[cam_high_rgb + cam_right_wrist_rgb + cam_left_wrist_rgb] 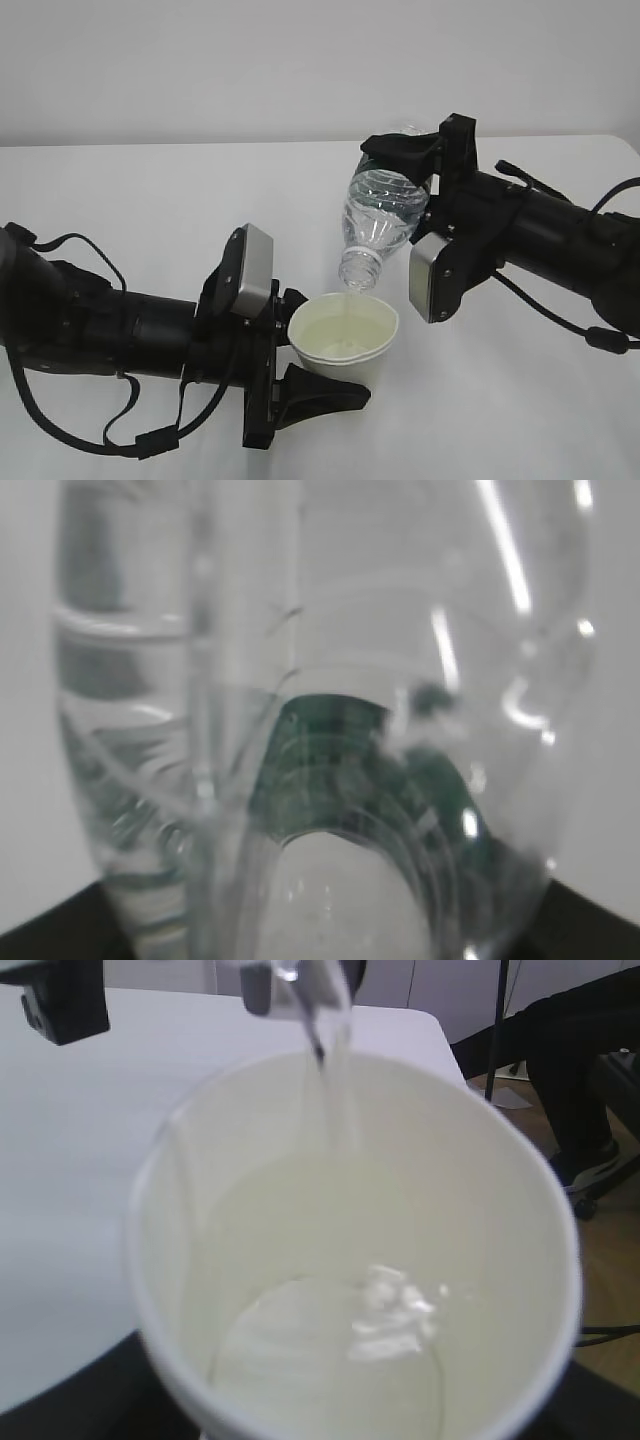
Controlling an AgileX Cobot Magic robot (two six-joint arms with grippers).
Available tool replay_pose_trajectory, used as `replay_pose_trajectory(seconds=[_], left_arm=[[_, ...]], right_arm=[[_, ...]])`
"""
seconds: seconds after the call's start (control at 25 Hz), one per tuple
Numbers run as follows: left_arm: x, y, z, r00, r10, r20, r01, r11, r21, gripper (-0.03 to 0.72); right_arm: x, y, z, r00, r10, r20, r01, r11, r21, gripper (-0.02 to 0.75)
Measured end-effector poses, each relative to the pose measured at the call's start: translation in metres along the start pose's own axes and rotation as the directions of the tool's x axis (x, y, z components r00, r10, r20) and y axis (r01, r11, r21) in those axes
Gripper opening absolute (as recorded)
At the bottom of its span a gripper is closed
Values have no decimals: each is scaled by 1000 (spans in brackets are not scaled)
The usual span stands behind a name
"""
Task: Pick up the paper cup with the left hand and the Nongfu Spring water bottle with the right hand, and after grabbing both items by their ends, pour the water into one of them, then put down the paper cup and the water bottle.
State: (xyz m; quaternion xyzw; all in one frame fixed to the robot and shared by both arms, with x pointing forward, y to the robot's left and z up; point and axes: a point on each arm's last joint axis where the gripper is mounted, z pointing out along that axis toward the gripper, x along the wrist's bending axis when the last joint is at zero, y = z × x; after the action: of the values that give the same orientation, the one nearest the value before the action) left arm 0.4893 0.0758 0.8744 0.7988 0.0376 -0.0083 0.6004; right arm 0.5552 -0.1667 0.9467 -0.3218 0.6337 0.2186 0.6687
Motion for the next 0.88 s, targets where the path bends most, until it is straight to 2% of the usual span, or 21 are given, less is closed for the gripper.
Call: replay_pose_trajectory(seconds=[0.88], left_arm=[[0,0,0,1000,-2,-3,2,1000,-1,482]], right_arm=[[0,0,0,1000,-7,0,7,1000,0,445]])
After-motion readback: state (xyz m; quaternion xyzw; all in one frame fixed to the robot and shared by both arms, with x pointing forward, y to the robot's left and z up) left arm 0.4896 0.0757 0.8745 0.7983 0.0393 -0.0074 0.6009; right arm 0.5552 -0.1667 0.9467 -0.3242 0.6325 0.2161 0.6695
